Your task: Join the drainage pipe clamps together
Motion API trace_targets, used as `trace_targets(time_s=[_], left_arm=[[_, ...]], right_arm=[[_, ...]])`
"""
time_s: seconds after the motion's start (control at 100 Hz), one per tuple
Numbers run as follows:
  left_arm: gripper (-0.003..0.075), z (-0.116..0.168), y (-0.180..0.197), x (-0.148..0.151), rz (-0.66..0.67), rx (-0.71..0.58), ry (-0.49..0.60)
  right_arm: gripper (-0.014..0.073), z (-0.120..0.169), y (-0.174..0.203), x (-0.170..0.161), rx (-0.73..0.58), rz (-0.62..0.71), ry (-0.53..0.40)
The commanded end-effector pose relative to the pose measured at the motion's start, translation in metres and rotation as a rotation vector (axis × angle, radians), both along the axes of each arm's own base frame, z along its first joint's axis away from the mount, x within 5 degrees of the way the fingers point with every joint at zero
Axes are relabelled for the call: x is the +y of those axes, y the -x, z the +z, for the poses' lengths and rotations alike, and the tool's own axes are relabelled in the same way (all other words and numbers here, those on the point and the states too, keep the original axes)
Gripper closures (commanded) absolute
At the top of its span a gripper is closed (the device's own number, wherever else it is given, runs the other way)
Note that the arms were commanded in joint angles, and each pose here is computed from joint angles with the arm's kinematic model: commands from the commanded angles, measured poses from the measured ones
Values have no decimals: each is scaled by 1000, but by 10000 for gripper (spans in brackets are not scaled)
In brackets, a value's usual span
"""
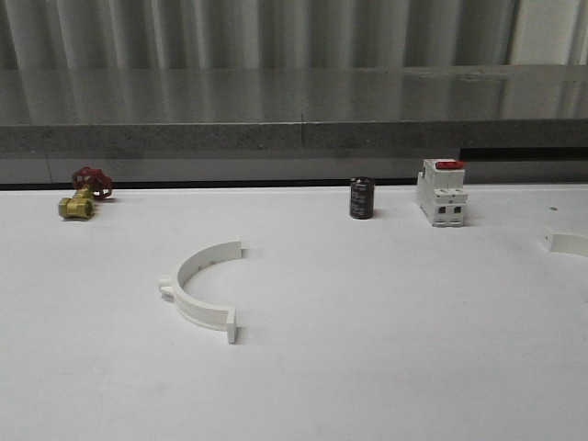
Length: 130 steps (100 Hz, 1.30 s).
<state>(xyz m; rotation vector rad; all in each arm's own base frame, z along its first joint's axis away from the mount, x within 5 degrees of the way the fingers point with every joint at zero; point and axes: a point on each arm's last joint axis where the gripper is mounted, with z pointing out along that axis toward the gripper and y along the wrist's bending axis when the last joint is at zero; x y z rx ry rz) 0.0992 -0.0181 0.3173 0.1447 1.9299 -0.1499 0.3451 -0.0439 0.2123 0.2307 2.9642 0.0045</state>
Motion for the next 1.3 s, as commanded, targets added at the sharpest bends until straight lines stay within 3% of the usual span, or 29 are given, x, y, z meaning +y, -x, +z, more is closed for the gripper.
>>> trace_targets(time_s=[0.0,0.37,0.59,0.7,1.02,1.29], left_arm=[[735,15,-2,0,8,-98,19],[735,15,-2,0,8,-98,19],[735,15,-2,0,8,-98,19],[735,15,-2,0,8,-98,19],[735,15,-2,0,8,-98,19],[735,15,-2,0,8,-98,19]], right_arm=[[88,10,-13,-5,-44,10,9],[115,-20,-40,-10,5,5,1],[410,-23,-41,-10,18,-1,-2],[495,-23,-39,-10,31,0,-3],[506,-20,-38,-9,29,-8,-15],[503,18,-30,21,-38,-64,-32]])
